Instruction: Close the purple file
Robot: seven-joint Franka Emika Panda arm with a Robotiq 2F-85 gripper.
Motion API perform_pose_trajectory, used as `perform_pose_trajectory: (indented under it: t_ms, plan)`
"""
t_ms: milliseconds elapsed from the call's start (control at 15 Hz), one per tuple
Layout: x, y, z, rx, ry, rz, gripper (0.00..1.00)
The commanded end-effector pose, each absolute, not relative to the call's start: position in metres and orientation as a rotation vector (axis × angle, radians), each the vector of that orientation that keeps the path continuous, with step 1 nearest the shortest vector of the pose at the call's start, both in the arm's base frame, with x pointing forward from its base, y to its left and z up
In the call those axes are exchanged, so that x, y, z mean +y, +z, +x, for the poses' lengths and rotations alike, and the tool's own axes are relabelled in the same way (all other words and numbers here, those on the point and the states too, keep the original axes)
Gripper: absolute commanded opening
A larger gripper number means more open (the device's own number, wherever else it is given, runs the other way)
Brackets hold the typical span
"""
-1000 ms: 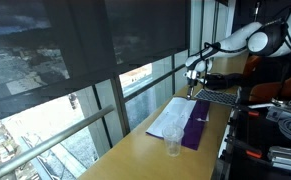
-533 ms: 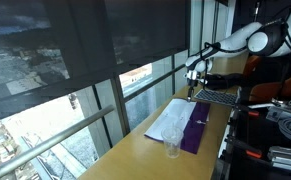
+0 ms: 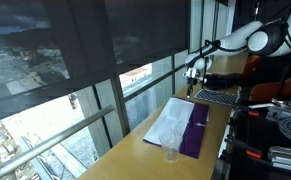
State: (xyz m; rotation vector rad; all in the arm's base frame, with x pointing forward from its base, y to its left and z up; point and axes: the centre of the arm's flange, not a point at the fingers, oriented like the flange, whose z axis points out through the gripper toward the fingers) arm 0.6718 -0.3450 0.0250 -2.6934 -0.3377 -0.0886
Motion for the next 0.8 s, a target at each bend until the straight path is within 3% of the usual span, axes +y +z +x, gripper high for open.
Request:
perform_pose_trajectory:
  t_ms: [0,733]
  plan:
    - [-0.380,0.018,0.738,-0.353,-0.111,-2.613,0.00]
    - [-0.403,0.116,0.737,-0.365,-0.013,-2.728,0.00]
